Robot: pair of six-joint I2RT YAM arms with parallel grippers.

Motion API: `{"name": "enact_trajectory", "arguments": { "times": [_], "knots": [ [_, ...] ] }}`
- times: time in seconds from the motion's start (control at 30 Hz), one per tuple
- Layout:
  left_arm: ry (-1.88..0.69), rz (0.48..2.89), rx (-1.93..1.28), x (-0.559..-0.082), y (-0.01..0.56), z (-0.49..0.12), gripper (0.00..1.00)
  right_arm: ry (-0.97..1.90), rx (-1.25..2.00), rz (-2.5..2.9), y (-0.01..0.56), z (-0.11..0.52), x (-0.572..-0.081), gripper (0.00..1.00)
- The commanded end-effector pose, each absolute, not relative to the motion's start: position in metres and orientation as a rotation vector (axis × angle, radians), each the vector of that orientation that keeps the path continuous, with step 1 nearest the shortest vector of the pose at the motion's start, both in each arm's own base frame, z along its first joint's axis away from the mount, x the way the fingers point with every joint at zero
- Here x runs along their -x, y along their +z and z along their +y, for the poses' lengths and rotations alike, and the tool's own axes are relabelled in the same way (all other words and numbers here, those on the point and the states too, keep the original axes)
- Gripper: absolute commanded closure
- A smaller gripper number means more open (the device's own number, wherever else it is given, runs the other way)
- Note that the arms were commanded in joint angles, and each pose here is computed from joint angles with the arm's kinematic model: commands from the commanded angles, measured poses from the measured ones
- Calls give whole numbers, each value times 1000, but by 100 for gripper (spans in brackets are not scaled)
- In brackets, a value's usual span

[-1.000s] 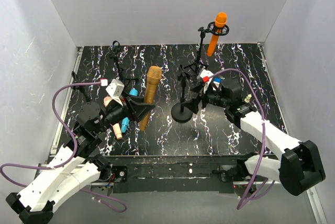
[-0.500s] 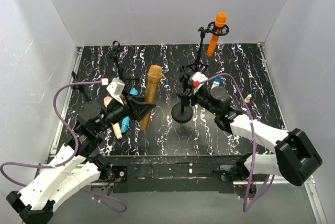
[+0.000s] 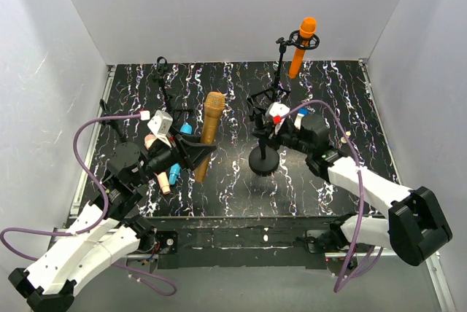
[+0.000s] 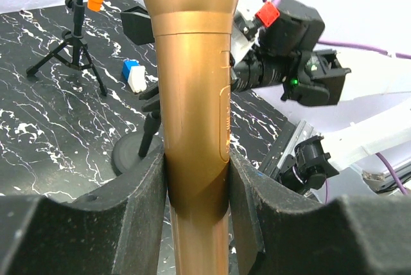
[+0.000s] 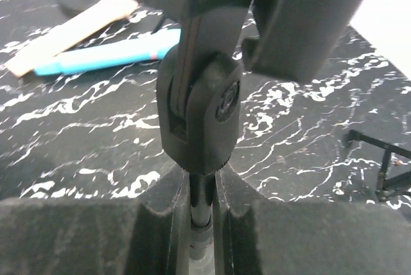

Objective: Attach the microphones to the stand

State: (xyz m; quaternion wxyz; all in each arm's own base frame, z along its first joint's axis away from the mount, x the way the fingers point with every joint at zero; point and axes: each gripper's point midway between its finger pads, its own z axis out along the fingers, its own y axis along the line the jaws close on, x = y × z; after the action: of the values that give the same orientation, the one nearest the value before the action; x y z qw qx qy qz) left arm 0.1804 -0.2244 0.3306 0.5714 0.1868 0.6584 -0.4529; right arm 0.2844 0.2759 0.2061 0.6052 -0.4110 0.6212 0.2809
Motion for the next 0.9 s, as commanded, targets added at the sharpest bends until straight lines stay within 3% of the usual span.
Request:
{"name": "enact_trajectory", "arguments": {
  "times": [0.0, 0.13, 0.43, 0.63, 0.87],
  "knots": [
    [-1045, 1511, -445, -179, 340, -221, 100, 883, 1220, 1326, 236, 281, -244, 99],
    [-1044, 1514, -446, -179, 338, -221, 100, 1067, 1381, 1256, 233, 273, -214, 99],
    [-1063, 1500, -442, -176, 341, -221, 100, 1151, 1426, 1224, 195, 253, -208, 99],
    [-1075, 1484, -435, -172, 340, -219, 100, 1243, 1394, 1278, 200, 232, -205, 77],
    [-1087, 1478, -436, -170, 338, -218, 100, 1150, 1330, 1356, 201, 226, -215, 43]
  ]
}}
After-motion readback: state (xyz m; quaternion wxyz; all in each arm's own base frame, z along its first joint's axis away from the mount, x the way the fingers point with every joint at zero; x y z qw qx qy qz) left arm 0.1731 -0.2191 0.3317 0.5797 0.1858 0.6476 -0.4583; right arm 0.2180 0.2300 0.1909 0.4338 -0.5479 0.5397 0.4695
